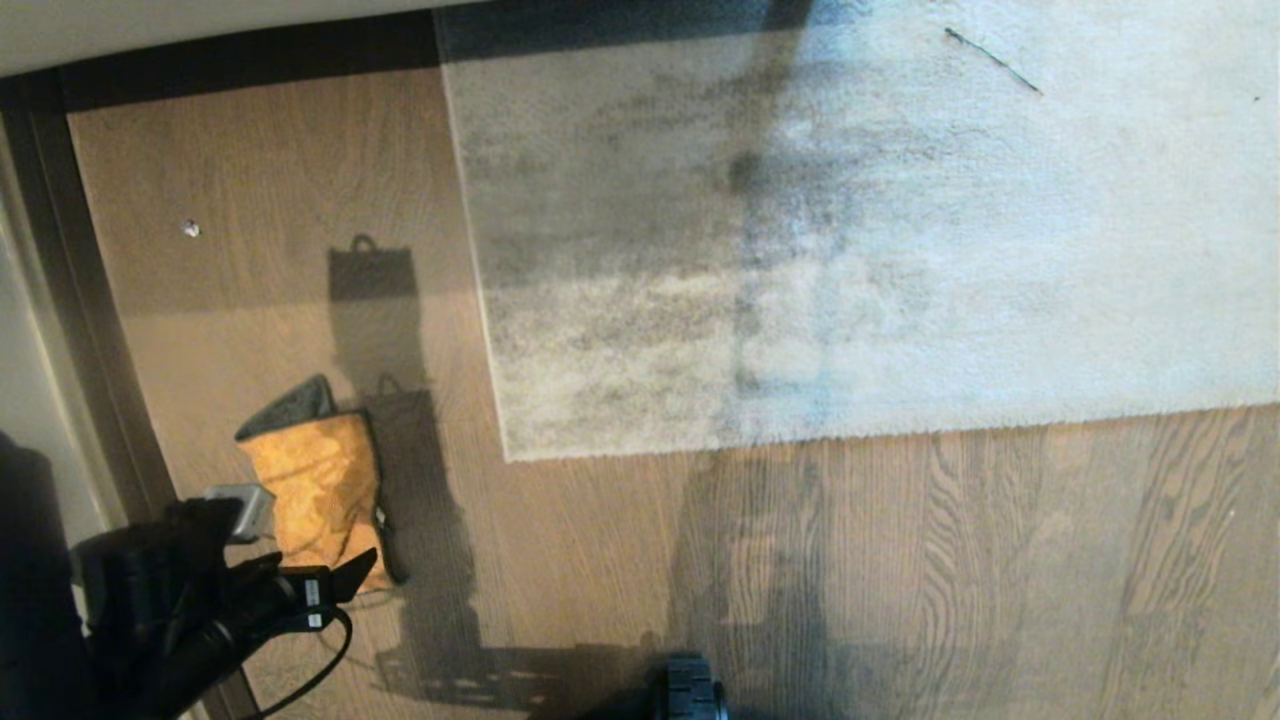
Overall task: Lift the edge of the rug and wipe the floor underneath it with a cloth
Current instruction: Pick up the rag
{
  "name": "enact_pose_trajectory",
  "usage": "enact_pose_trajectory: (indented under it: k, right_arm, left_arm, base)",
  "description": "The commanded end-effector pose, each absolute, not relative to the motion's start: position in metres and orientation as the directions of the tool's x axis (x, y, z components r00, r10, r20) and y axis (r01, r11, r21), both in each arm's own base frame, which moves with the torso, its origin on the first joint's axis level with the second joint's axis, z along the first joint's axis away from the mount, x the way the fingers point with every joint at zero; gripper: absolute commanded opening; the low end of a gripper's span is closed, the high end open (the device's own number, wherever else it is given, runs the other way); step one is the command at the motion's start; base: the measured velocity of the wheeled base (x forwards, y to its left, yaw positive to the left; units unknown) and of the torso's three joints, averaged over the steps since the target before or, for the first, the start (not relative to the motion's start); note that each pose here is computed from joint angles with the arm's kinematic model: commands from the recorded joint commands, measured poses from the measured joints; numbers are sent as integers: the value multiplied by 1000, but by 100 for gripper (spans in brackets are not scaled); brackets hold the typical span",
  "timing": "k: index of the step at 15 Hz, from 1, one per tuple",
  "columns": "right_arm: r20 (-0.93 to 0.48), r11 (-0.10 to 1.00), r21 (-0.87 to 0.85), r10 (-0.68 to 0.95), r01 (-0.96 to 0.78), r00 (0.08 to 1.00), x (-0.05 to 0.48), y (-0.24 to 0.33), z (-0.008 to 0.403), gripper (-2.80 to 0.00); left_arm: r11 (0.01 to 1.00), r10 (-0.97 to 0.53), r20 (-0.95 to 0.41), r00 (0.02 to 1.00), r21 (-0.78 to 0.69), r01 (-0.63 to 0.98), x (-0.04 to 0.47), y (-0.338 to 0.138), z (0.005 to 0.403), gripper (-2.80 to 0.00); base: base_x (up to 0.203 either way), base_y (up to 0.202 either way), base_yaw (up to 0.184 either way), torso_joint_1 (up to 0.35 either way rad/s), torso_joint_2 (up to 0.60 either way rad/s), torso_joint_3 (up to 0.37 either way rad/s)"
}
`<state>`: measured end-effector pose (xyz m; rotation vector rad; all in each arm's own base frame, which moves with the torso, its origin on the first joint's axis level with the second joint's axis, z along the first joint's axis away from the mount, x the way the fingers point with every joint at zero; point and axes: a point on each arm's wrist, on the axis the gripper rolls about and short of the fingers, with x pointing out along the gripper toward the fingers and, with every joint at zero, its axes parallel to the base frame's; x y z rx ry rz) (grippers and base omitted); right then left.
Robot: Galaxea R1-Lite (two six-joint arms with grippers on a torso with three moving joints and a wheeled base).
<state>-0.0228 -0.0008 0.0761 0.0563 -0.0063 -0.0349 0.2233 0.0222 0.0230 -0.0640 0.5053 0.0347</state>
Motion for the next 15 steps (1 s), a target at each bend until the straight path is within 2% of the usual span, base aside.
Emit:
enact_pose_trajectory:
  k: [1, 15]
  right_arm:
    - [6, 998, 57, -35, 35, 999, -23, -1, 76, -280]
    - [6, 998, 57, -35, 35, 999, -23, -1, 76, -280]
  left_arm:
    - [998, 18, -450, 893, -53, -46, 230, 24, 23, 0]
    - [999, -1, -345, 938, -36, -12, 281, 26, 17, 0]
  base:
    - [0, 0, 0, 0, 0, 0]
    - [0, 0, 0, 0, 0, 0]
